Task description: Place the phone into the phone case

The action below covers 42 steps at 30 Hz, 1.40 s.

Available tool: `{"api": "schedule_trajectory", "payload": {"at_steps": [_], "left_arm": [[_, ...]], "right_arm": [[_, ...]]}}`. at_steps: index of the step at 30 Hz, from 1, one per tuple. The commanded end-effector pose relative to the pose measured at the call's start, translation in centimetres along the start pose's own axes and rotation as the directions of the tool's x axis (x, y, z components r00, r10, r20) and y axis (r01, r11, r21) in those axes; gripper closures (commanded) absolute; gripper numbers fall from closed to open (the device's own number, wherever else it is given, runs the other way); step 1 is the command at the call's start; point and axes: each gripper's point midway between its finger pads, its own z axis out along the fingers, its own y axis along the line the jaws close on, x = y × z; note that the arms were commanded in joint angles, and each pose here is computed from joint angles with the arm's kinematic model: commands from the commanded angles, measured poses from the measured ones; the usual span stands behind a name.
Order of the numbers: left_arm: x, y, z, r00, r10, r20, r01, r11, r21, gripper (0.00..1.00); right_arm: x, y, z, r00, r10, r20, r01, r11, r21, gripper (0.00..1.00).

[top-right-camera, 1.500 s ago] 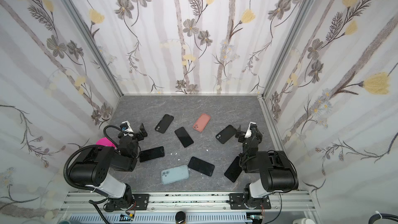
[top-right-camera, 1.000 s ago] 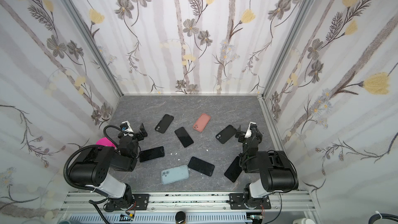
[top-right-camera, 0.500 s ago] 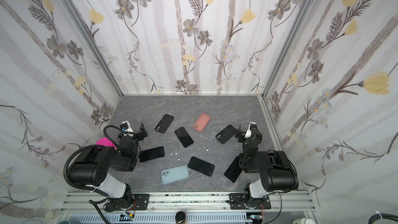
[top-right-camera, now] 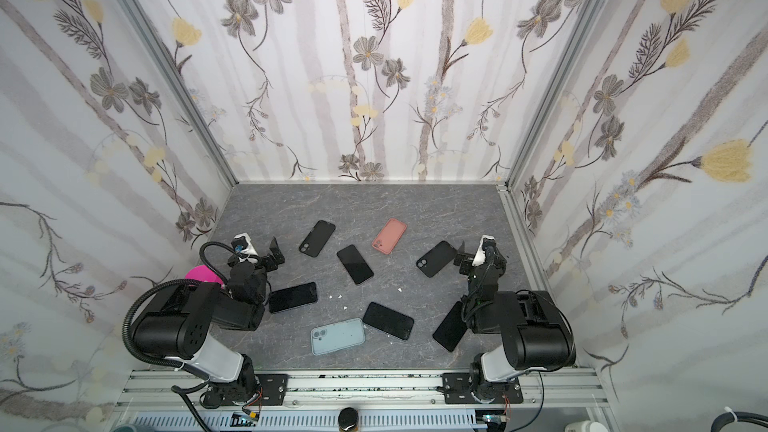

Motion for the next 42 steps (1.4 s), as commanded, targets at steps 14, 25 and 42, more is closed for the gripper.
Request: {"api": "schedule_trajectory", "payload": {"at_steps": [14, 25, 42], "left_arm": [[-6.8, -1.1, -0.4, 0.997, -0.045, 0.055, 0.043, 0.999, 0.026, 0.04], [-18.6, -8.5, -2.3, 0.976, -0.219, -0.014, 0.213, 0.929, 0.302, 0.07], [-12.7, -23.1, -7.7, 0.914, 0.120, -0.388, 0.164, 0.765, 0.623, 0.16]], "right_arm": [[-7.3, 3.1, -0.4, 1.000, -0.027, 0.003, 0.027, 0.991, -0.134, 0.00], [-11.9, 10.7, -2.8, 0.984, 0.020, -0.175, -0.090, 0.909, -0.407, 0.05], [-10.2, 18.2, -10.2, 0.880, -0.046, -0.473, -0.250, 0.801, -0.543, 0.15]]}}
